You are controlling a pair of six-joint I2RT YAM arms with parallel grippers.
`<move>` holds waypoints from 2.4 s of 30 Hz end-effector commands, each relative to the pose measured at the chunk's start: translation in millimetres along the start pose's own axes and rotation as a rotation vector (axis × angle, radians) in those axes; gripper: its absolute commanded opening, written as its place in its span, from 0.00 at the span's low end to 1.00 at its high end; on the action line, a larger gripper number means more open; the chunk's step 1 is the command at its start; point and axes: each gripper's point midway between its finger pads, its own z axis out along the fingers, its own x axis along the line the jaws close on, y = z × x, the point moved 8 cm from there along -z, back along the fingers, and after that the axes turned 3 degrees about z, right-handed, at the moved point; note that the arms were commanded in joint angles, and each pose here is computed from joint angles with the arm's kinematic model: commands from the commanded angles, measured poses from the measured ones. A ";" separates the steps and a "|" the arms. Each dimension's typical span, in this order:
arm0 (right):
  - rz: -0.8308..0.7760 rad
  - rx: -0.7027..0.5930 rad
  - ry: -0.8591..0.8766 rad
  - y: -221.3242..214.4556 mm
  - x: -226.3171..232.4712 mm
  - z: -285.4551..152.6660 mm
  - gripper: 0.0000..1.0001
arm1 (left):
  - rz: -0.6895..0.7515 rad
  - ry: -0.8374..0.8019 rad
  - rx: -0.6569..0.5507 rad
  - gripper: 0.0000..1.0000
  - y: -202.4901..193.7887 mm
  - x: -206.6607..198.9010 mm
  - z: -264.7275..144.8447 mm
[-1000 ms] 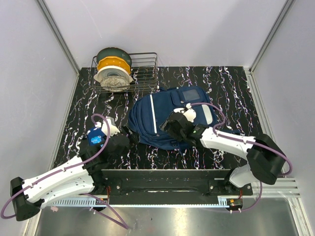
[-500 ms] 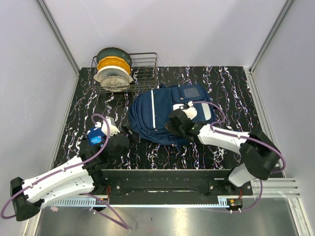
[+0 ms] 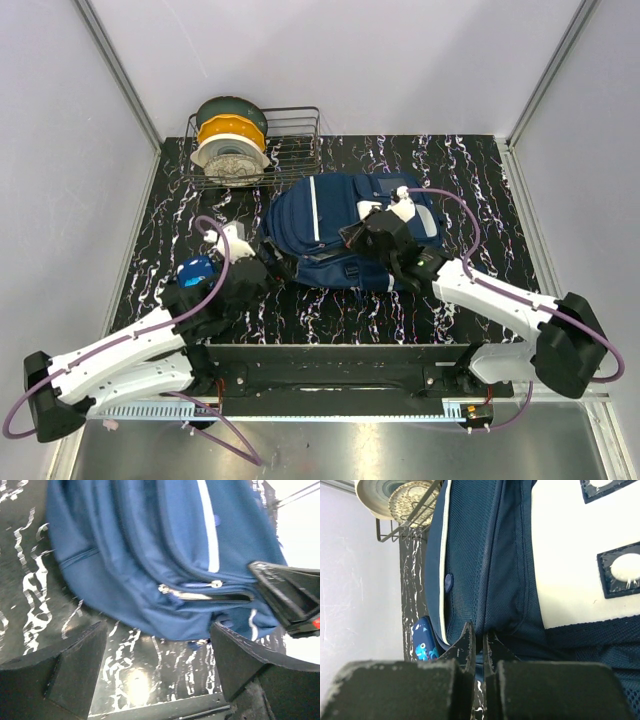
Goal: Pack the student bag
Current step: Unzip the student bag at the center of the board.
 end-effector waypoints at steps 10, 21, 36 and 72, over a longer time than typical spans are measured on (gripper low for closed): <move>0.100 -0.214 0.375 61.1 82.3 -50.3 0.00 | -0.005 -0.244 0.039 0.81 7.0 -83.5 27.3; 0.077 -0.204 0.383 61.4 86.7 -51.2 0.00 | -0.014 -0.026 0.061 0.62 -21.5 -70.0 48.0; -0.011 -0.219 0.403 51.2 96.9 -63.5 0.00 | -0.066 0.235 -0.033 0.66 -27.8 -61.4 61.3; -0.119 -0.294 0.286 56.4 73.4 -83.4 0.00 | 0.022 0.264 -0.129 0.00 -8.4 -28.7 43.9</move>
